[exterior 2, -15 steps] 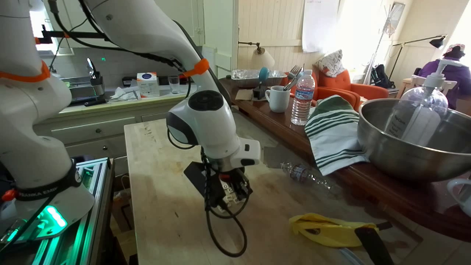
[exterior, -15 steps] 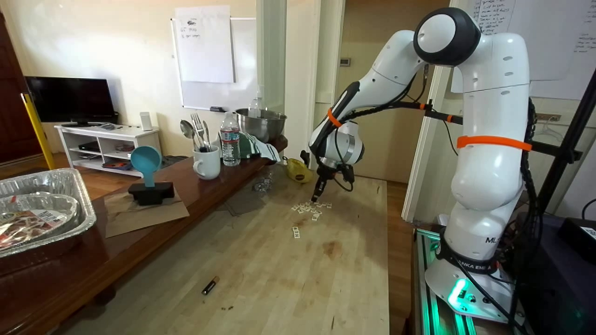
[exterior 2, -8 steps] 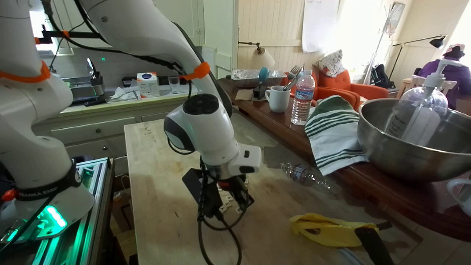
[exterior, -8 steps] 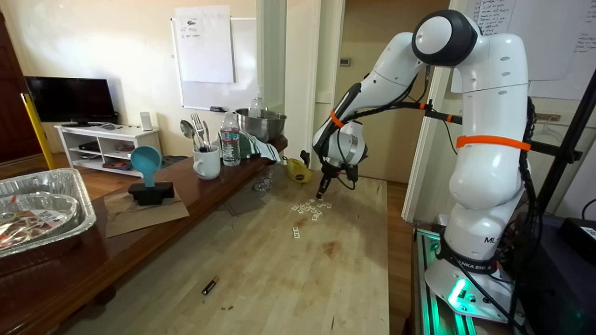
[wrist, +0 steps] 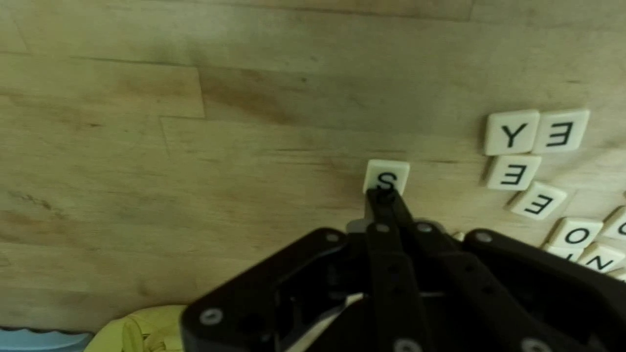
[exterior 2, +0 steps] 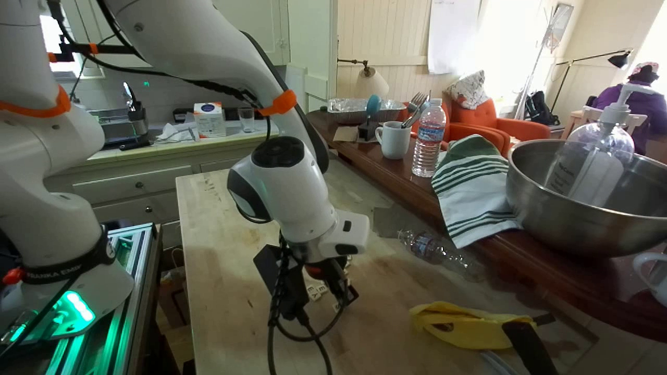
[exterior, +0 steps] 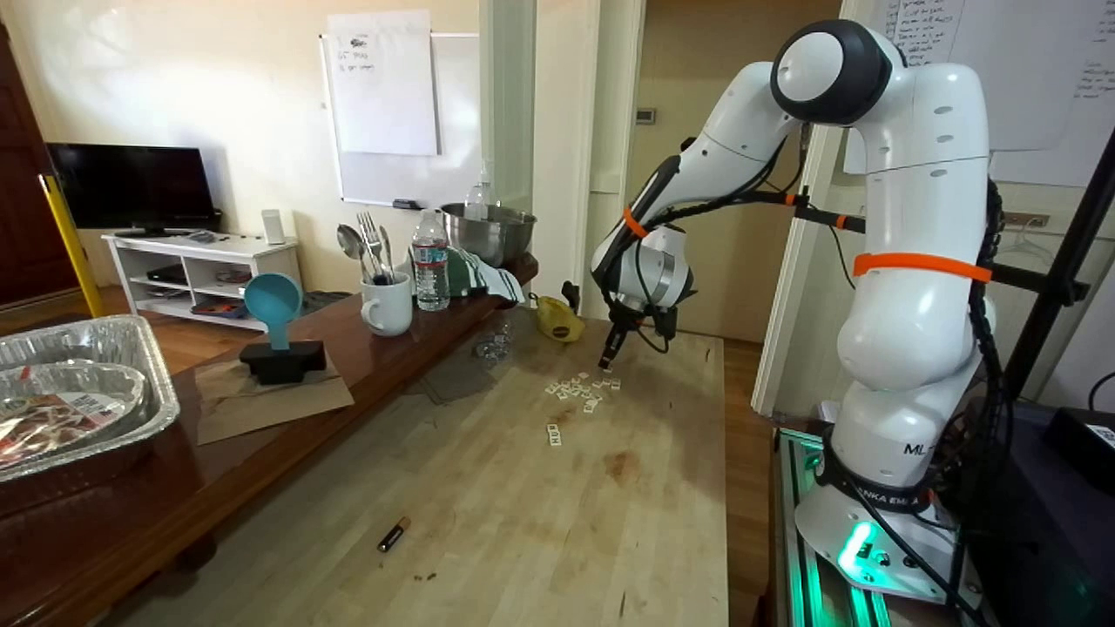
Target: Align the blocks on the table
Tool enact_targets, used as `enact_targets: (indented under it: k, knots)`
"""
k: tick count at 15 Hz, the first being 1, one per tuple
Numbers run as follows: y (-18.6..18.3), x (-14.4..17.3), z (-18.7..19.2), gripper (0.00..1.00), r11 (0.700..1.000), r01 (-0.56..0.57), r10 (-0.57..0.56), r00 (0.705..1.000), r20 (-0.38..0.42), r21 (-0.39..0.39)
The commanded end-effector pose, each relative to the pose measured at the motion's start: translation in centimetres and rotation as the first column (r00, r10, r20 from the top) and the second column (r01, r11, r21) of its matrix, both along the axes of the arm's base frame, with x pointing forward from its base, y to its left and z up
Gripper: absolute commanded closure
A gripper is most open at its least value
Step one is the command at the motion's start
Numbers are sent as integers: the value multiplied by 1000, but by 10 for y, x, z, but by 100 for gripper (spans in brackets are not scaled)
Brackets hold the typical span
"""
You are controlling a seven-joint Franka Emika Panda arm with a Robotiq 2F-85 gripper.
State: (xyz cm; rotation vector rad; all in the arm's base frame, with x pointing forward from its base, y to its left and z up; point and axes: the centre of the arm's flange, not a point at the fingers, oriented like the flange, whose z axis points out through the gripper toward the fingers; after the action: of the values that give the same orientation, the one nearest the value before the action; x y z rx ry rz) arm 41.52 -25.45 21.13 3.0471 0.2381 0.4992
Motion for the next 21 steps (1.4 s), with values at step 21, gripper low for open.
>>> enact_targets:
  k: [21]
  knots:
    - [-17,-39,-3,100,996,82,-82,997,-15,24]
